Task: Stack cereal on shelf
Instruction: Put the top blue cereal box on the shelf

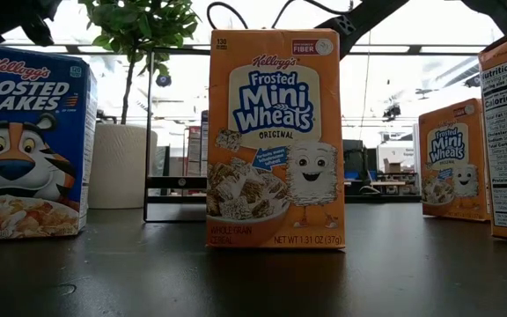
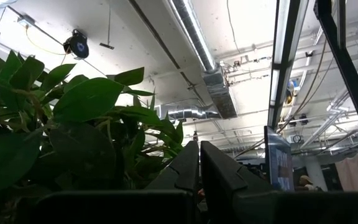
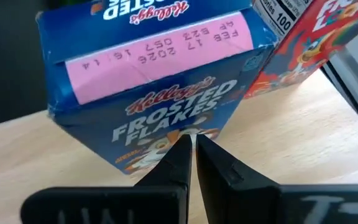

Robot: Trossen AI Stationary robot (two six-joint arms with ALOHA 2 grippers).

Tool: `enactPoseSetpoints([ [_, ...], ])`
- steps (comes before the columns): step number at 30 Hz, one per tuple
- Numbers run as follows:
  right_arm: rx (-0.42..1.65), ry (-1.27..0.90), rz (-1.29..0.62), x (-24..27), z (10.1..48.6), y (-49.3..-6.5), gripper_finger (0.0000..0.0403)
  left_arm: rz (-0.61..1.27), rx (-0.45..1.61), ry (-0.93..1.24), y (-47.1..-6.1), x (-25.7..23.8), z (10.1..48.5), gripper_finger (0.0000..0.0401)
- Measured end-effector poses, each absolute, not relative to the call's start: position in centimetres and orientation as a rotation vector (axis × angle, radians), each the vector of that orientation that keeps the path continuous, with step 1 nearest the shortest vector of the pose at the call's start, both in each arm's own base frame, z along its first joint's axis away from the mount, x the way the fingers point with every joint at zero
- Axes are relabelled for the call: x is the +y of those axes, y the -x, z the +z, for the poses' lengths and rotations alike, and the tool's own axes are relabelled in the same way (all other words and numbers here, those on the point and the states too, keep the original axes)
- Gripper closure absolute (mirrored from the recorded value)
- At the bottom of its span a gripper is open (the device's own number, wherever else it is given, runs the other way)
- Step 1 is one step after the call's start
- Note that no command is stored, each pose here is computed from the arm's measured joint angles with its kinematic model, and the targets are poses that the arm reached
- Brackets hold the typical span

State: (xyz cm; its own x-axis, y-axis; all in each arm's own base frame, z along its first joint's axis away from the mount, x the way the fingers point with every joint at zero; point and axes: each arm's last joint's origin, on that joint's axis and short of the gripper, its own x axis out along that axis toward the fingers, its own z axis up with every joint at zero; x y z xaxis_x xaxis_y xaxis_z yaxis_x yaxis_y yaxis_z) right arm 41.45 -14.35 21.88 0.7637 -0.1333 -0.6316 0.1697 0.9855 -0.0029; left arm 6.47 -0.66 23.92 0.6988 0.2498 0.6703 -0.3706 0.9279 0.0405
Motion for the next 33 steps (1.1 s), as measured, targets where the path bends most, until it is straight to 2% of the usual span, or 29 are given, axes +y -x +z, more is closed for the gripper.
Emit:
enactPoseSetpoints([
  [12,0.584,-0.085,-0.180,-13.9,21.1,-41.7,0.0390,0.345,-0.722,-0.170,-6.5,-0.7,23.9,0.0401],
  [33,0.571,-0.077,-0.176,-13.9,19.9,-42.0,0.0390,0.346,-0.724,-0.170,-6.4,-0.7,23.9,0.0401],
])
